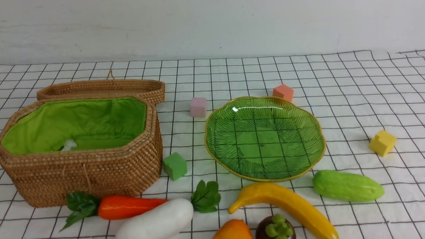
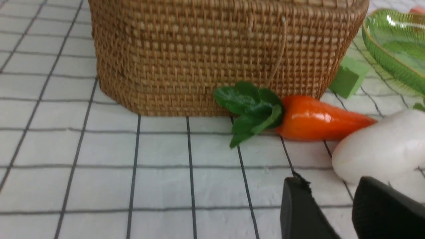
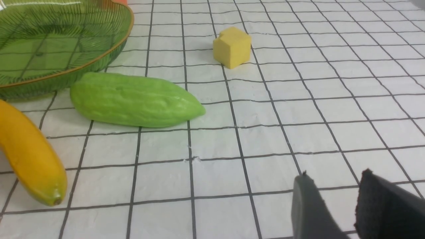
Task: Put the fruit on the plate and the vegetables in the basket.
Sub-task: Take a daikon with your left arm and place it on the basket on the left.
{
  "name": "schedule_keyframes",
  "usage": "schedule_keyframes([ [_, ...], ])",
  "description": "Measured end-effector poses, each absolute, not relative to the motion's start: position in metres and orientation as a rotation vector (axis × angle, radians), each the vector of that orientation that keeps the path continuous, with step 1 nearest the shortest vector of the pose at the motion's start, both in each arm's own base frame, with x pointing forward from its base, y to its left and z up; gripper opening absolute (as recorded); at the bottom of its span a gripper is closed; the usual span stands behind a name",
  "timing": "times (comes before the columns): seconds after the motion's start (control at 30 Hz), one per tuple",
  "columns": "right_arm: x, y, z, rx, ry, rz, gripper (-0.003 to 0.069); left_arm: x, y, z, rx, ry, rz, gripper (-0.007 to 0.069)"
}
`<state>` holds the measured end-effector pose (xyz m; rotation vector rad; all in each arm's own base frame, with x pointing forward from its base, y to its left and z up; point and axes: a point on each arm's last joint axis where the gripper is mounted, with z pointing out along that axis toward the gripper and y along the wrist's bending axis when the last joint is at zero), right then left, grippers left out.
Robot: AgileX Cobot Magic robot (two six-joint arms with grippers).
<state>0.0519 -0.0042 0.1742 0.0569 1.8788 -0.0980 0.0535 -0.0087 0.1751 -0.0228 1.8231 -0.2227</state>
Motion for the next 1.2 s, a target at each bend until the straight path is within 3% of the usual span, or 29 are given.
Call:
schedule_keyframes([
  [0.2, 0.052, -0.004, 0.174, 0.058, 1.879, -0.097, 0.0243, 0.056, -0.008, 0.198, -0.211, 1.565, -0.418, 0.0239],
  [0.4, 0.052, -0.004, 0.174, 0.058, 1.879, -0.097, 0.0243, 0.053, -0.004, 0.225, -0.243, 1.353, -0.449, 0.0239],
  [0.53, 0.052, -0.004, 0.174, 0.058, 1.879, -0.097, 0.0243, 0.041, -0.003, 0.272, -0.218, 1.253, -0.475, 0.0239],
  [0.6, 0.052, -0.004, 0.174, 0.058, 1.879, -0.097, 0.0243, 0.030, -0.004, 0.310, -0.199, 1.208, -0.492, 0.0239],
  [0.73, 0.052, -0.004, 0.174, 0.058, 1.879, -0.097, 0.0243, 0.031, -0.008, 0.365, -0.169, 1.310, -0.508, 0.0239],
  [0.8, 0.052, -0.004, 0.174, 0.058, 1.879, -0.097, 0.0243, 0.040, -0.012, 0.378, -0.158, 1.412, -0.506, 0.0239],
  [0.93, 0.052, -0.004, 0.174, 0.058, 1.879, -0.097, 0.0243, 0.073, -0.019, 0.374, -0.155, 1.696, -0.488, 0.0239],
  [1.0, 0.052, -0.004, 0.174, 0.058, 1.879, -0.097, 0.0243, 0.100, -0.024, 0.357, -0.168, 1.897, -0.465, 0.0239],
  [1.2, 0.052, -0.004, 0.174, 0.058, 1.879, -0.097, 0.0243, 0.146, -0.031, 0.326, -0.187, 2.158, -0.443, 0.0239],
])
